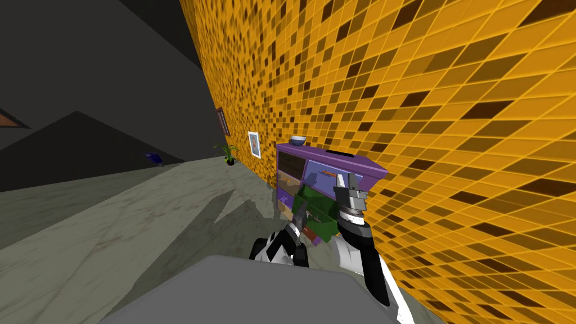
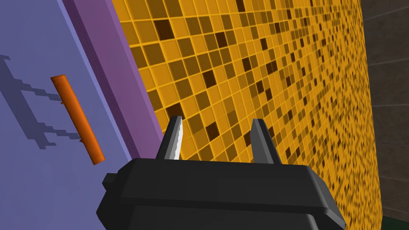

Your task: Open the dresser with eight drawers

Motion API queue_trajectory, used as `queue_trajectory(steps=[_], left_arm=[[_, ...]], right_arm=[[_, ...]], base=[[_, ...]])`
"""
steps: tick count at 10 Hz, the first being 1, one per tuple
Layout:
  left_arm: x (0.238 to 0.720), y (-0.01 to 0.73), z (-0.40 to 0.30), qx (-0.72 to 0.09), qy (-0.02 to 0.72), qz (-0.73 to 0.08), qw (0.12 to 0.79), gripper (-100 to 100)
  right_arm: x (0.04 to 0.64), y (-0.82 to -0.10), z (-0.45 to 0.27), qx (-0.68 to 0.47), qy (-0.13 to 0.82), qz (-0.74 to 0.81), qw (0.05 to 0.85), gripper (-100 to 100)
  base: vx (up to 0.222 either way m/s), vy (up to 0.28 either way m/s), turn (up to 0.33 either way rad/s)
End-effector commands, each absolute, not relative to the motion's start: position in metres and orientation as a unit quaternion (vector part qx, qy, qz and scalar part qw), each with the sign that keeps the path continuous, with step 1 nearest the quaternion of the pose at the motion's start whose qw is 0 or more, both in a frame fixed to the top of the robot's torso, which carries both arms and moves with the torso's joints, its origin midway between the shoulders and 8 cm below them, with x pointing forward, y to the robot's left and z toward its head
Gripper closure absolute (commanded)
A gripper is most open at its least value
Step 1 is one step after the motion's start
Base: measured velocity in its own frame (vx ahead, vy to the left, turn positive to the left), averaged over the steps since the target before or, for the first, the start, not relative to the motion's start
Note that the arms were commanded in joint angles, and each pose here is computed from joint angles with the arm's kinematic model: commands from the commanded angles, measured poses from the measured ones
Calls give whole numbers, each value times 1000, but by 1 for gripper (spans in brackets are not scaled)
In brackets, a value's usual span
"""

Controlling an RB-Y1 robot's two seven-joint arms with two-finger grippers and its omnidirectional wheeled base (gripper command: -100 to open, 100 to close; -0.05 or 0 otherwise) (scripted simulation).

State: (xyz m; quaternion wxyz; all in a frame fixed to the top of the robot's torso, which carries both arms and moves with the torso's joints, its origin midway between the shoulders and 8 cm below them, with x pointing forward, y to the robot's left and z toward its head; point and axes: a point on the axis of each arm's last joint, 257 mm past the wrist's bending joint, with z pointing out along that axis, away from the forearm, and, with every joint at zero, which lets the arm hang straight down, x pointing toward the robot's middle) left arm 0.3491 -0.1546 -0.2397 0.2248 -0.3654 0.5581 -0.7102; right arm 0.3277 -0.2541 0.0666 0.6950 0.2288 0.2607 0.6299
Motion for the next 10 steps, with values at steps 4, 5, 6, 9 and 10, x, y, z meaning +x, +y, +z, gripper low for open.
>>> queue_trajectory(steps=[4, 5, 6, 9, 10], left_arm=[[330, -173, -220, -360, 552, -724, 205, -100], [330, -173, -220, -360, 552, -724, 205, -100], [330, -173, -220, -360, 552, -724, 205, -100], [330, -173, -220, -360, 552, -724, 205, -100], [330, -173, -220, -360, 552, -724, 205, -100]], right_arm=[[328, -254, 67, 229, 261, 630, 695, 0], [328, -254, 67, 229, 261, 630, 695, 0], [328, -254, 67, 229, 261, 630, 695, 0], [328, -254, 67, 229, 261, 630, 695, 0], [328, -254, 67, 229, 261, 630, 695, 0]], base=[[11, -1, 55], [0, 0, 0], [0, 0, 0], [0, 0, 0], [0, 0, 0]])
